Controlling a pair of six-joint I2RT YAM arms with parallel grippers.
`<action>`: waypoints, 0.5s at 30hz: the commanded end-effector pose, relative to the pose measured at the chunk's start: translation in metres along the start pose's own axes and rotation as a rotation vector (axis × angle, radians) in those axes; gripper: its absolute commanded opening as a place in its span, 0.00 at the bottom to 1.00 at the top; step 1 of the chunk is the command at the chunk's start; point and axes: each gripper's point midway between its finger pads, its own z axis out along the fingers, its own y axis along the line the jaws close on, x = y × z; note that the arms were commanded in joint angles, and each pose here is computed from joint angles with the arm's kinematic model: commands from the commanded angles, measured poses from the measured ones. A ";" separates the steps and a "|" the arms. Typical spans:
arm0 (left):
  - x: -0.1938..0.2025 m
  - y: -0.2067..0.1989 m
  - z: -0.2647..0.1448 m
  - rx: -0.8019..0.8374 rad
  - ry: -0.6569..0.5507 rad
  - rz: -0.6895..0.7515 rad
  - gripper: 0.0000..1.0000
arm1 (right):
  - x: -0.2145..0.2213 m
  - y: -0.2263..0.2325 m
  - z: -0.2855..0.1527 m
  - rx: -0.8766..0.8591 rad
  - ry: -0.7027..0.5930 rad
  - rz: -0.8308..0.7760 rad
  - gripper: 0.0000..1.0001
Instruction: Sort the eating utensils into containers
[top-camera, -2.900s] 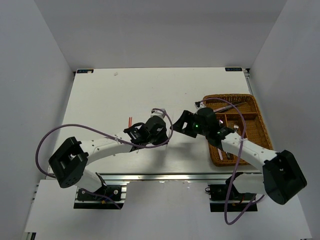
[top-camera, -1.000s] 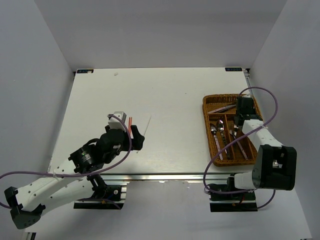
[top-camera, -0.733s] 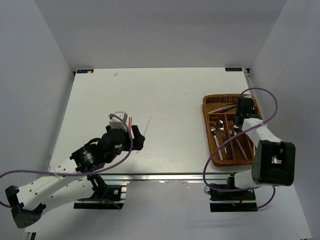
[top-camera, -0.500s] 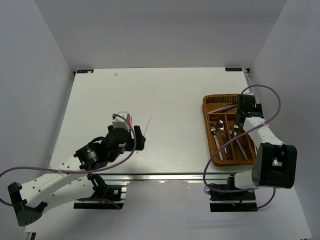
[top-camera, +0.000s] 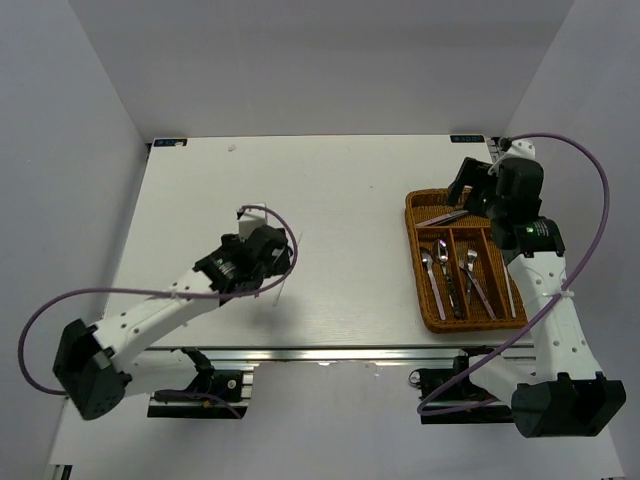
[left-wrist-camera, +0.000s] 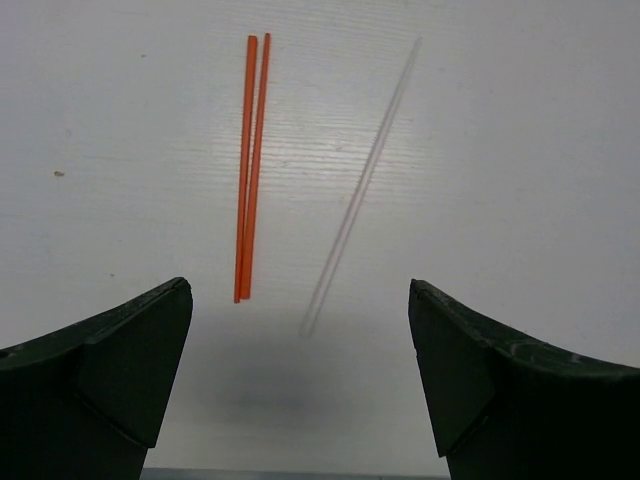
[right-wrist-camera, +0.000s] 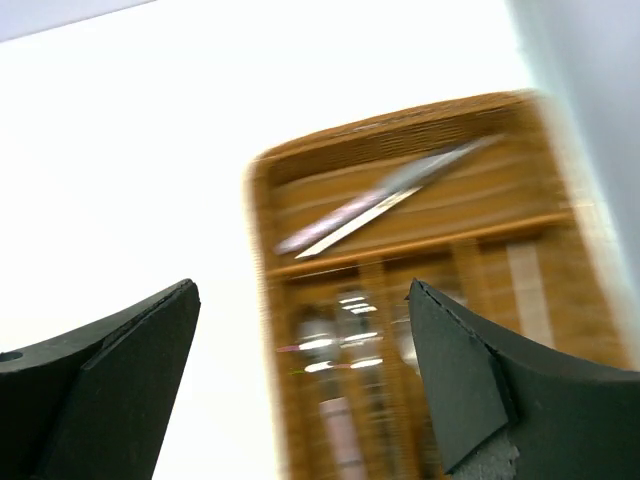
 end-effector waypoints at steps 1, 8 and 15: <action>-0.018 -0.003 0.024 -0.012 0.036 -0.030 0.98 | 0.020 0.050 -0.012 -0.226 0.109 0.198 0.89; -0.005 -0.052 0.081 0.102 0.183 0.054 0.78 | 0.031 0.150 -0.080 -0.985 0.132 0.230 0.89; 0.025 -0.050 0.103 0.058 0.280 0.116 0.59 | 0.023 0.134 -0.072 -0.818 0.082 0.203 0.87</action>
